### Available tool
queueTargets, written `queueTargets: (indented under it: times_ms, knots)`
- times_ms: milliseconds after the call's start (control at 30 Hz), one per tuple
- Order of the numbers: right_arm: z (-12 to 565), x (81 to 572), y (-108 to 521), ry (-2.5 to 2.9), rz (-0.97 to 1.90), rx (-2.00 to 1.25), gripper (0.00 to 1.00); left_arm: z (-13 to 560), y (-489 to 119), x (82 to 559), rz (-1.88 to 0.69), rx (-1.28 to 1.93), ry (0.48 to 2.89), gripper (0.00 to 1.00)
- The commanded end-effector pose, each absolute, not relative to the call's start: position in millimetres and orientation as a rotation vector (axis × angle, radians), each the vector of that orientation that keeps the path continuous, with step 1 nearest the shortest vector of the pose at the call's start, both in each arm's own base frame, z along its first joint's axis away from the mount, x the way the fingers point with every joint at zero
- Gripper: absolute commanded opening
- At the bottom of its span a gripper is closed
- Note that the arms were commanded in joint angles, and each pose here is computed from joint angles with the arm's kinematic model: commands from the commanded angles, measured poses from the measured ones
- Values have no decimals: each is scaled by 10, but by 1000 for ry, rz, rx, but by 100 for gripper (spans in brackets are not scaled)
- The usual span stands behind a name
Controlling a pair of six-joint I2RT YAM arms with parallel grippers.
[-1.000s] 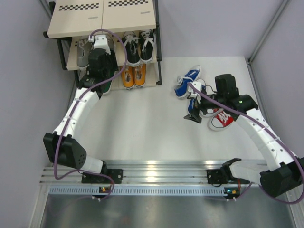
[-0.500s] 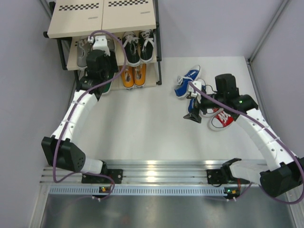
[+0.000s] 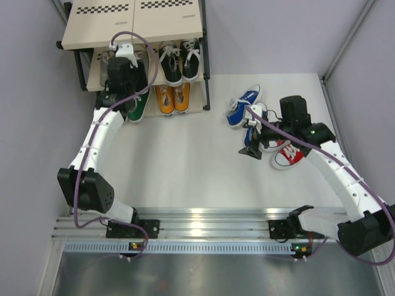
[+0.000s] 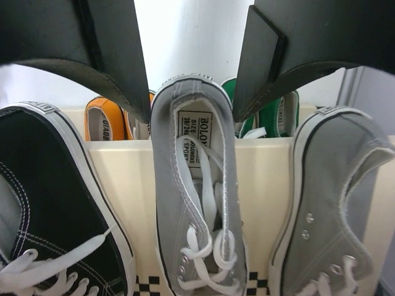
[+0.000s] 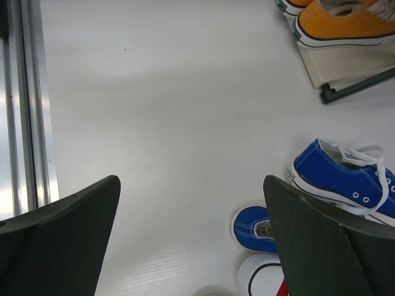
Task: Place and organize the shoes onto the shoe shelf
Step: Adjust the shoe at the shoe shelf.
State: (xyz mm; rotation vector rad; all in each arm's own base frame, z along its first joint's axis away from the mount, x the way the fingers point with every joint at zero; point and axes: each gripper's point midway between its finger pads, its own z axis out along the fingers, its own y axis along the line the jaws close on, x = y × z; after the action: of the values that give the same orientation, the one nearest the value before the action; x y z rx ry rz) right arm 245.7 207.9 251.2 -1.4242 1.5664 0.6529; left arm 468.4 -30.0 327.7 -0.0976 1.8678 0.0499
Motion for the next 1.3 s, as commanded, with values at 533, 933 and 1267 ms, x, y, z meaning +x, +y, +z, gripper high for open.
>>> queueTargets:
  times_ms: [533,933,1267]
  knots:
    - [2670,2532,2090,1513,639,-1413,99,3182,-190,4959,-36,-109,1875,9]
    - [2693,2557,2092,1506,630,-1419,99,3645,163,4830,127,-233,1695,0]
    - [2696,2555,2081,1506,620,-1422,99,3658,365,4787,184,-300,1659,0]
